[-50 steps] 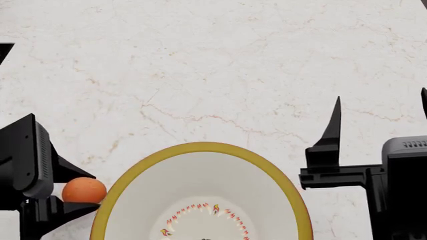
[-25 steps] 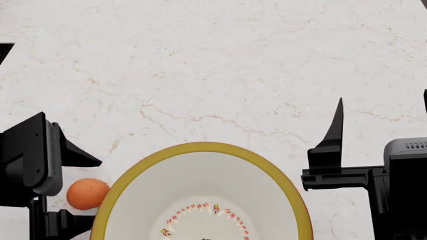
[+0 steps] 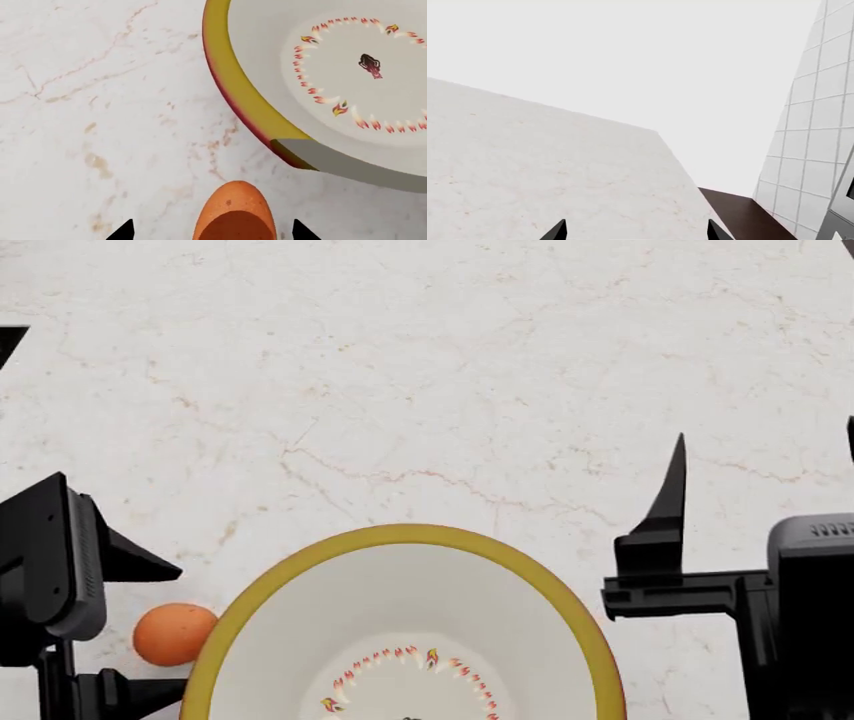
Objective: Place the eggs and milk next to the bowl.
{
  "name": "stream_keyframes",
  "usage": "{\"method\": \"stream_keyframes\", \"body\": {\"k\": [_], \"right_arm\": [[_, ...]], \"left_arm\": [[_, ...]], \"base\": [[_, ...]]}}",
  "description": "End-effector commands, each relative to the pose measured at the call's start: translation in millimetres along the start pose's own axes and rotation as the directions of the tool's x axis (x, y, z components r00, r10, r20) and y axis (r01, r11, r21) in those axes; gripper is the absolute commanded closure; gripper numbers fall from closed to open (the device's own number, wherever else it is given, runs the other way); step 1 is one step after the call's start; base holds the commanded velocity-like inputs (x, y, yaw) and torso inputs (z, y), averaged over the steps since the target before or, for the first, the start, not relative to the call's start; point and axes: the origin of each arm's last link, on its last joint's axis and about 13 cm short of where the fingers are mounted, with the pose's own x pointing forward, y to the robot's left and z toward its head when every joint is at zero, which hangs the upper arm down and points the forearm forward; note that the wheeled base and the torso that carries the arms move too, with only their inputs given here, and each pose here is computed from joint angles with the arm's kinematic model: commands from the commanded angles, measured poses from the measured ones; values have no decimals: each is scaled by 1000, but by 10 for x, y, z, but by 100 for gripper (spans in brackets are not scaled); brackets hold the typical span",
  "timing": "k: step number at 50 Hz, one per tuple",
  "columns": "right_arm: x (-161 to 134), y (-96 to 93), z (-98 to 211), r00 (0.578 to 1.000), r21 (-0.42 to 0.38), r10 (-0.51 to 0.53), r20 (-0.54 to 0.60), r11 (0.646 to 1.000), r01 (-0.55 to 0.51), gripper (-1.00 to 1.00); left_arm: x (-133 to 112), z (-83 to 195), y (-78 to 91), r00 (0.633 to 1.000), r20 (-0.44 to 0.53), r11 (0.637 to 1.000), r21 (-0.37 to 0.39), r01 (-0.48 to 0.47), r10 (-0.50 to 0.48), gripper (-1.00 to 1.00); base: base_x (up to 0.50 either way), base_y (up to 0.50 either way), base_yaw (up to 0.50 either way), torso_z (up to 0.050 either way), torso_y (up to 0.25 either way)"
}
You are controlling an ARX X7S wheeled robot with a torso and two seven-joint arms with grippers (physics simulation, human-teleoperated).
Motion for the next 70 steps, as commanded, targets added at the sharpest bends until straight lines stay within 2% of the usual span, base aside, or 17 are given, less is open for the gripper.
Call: {"method": "stream_keyframes", "body": {"k": [1,26,37,40,45,51,54,56,59,60,61,62,63,64,68,69,70], "right_arm": [[25,-12,18,1000,7,-2,13,1000,2,-100],[41,13,8,1000,12,5,16,1000,-5,-100],[41,8,41,1000,21,2,27,1000,-2,-100],[37,13,51,1000,24,4,30,1000,-4,-100],[44,9,75,999,30,7,36,1000,-8,-100],[55,18,63,999,38,11,36,999,-12,-100],[50,13,74,999,41,8,39,999,-9,-100],[50,15,75,999,42,7,39,999,-8,-100],[49,18,84,999,47,6,42,999,-8,-100],[48,20,89,999,48,6,44,999,-8,-100],[48,20,90,999,48,7,44,999,-9,-100],[49,19,97,999,49,6,46,999,-8,-100],[48,19,102,999,49,5,46,999,-8,-100],[49,16,110,999,51,4,48,999,-6,-100],[54,19,116,999,52,5,51,999,-8,-100],[55,18,115,999,52,4,52,999,-7,-100],[56,14,112,999,53,2,52,999,-4,-100]], "left_arm": [[-157,16,-2,997,31,998,9,-68,68,-100],[-446,-97,-84,986,23,986,-30,-166,167,-100],[-824,-136,-340,956,79,958,-83,-275,282,-100],[-899,-127,-361,916,111,919,-135,-370,385,-100],[-955,-116,-458,889,138,895,-169,-414,437,-100],[-932,-85,-496,801,212,825,-231,-516,560,-100],[-913,-69,-496,749,226,778,-282,-562,623,-100],[-900,-45,-502,695,232,728,-318,-607,681,-100],[-862,-31,-521,659,243,698,-349,-625,712,-100],[-852,-22,-509,614,237,655,-363,-663,753,-100],[-847,-18,-517,619,232,656,-375,-655,750,-100],[-833,-13,-510,583,233,624,-392,-676,778,-100],[-829,-13,-519,587,231,626,-401,-669,776,-100],[-808,-11,-522,541,210,573,-434,-695,815,-100],[-773,3,-515,501,193,532,-431,-729,844,-100],[-769,1,-489,467,192,501,-447,-741,863,-100],[-757,0,-487,473,192,506,-444,-739,860,-100]], "base": [[0,0,0,0,0],[0,0,0,0,0],[0,0,0,0,0],[0,0,0,0,0],[0,0,0,0,0],[0,0,0,0,0],[0,0,0,0,0],[0,0,0,0,0],[0,0,0,0,0],[0,0,0,0,0],[0,0,0,0,0],[0,0,0,0,0],[0,0,0,0,0],[0,0,0,0,0],[0,0,0,0,0],[0,0,0,0,0],[0,0,0,0,0]]}}
